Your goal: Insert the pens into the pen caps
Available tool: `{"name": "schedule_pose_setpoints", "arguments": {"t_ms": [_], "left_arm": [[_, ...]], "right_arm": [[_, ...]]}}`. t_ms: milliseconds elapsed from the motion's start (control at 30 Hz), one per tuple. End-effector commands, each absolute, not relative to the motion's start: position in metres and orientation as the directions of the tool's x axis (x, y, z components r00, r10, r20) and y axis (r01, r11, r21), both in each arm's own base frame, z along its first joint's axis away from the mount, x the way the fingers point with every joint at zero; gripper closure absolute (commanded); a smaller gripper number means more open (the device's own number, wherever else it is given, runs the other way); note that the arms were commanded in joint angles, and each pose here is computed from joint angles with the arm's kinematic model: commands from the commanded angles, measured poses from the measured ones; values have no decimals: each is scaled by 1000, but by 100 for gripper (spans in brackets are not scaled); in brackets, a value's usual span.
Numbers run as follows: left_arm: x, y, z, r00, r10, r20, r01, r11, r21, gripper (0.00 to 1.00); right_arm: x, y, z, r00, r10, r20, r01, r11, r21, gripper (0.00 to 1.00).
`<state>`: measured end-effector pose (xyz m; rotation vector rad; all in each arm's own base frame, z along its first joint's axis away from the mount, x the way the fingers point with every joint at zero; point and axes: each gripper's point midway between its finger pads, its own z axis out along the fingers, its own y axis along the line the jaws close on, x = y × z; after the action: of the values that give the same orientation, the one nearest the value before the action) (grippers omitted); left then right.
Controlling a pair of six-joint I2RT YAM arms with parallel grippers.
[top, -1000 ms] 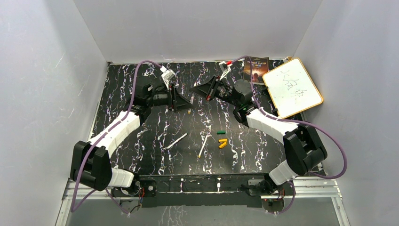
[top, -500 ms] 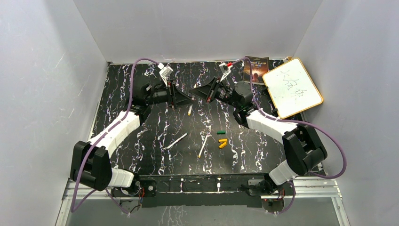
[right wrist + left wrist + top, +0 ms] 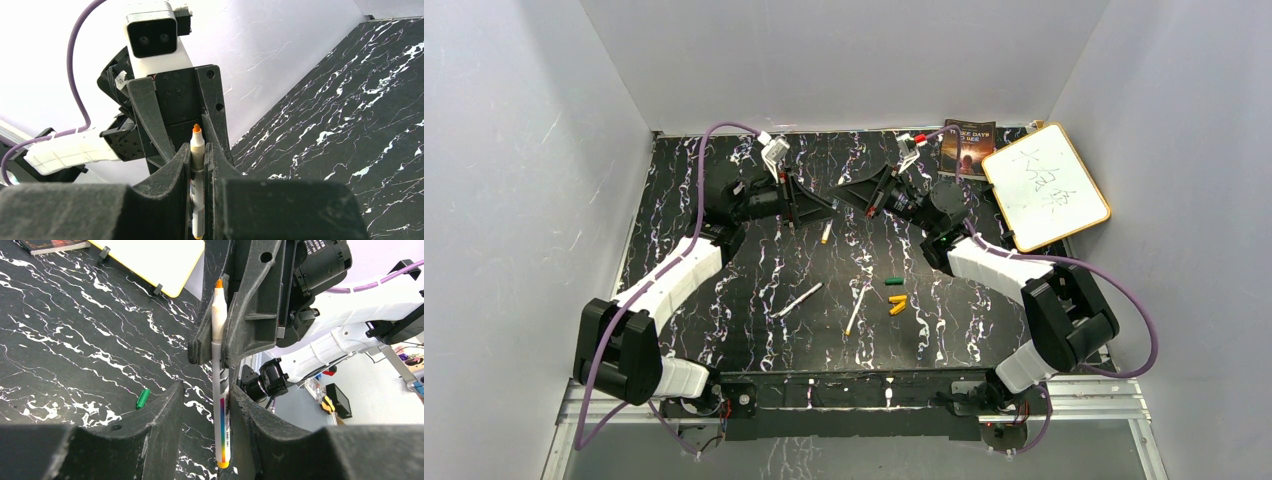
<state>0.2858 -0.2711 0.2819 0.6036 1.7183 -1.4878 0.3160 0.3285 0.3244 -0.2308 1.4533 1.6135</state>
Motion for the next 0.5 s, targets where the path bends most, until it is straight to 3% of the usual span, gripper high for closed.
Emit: {"name": "schedule_pose_setpoints", "arguments": {"t_ms": [0,133,233,467], "left_arm": [[280,-271,289,-566,-123,-815,795,181,-579,65],[281,-272,289,-573,-125,-810,791,178,-586,74],[280,-273,286,-582,-114,-805,787,171,-593,100],[281,-272,282,-584,-101,-805,785,181,-592,100]], "right_arm": [[311,328,357,-500,526,-688,-781,70,621,100],[312,328,353,-506,520,-688,-777,71,625,100],[312,328,351,-505,519,-690,-777,76,625,100],[314,328,345,-493,506,-708,-779,105,618,100]]}}
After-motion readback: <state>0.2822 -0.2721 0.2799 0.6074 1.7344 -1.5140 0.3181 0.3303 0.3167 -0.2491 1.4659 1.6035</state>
